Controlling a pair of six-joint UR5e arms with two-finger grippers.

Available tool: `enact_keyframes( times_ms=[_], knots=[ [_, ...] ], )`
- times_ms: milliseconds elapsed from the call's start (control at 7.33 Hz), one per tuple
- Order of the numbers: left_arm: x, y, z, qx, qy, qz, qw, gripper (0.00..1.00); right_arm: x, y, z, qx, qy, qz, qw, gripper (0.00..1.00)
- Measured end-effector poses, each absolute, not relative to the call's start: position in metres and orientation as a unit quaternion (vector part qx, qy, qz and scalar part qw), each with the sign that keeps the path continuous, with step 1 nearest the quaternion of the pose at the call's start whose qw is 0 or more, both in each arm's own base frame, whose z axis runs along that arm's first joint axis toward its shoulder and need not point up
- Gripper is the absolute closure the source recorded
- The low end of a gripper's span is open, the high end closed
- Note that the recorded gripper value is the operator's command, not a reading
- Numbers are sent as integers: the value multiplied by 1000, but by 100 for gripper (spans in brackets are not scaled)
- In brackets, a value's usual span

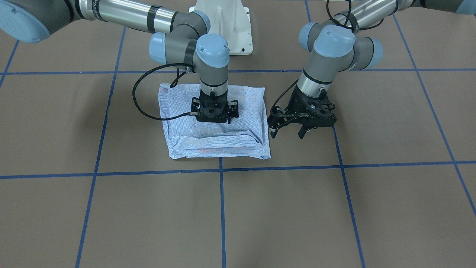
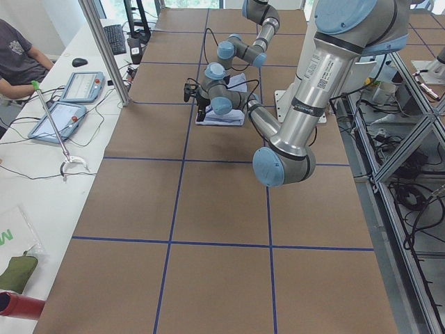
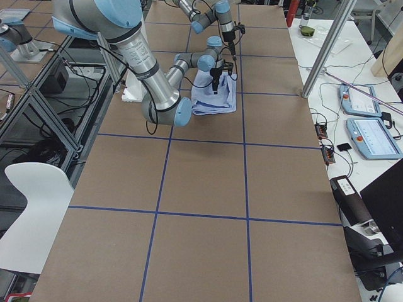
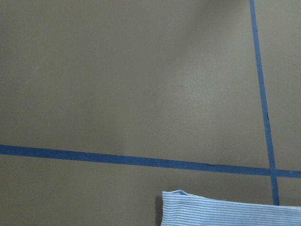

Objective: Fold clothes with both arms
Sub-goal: 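Open both grippers and press the right gripper on the folded shirt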

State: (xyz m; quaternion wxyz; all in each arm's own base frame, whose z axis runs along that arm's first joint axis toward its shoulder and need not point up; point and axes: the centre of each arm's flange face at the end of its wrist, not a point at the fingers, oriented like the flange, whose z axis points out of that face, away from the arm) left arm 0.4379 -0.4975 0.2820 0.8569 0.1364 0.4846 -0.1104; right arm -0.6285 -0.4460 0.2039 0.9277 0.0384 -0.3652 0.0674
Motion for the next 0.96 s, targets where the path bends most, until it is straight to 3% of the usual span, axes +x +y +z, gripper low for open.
enact_keyframes(
  times_ms=[682,955],
  knots=[
    [433,-495,276,139,491,-113,853,0,-600,-584,208,113,-373,82,917,0],
    [430,-495,274,140,492,-113,852,0,-577,-608,201,124,-377,86,914,0]
  ],
)
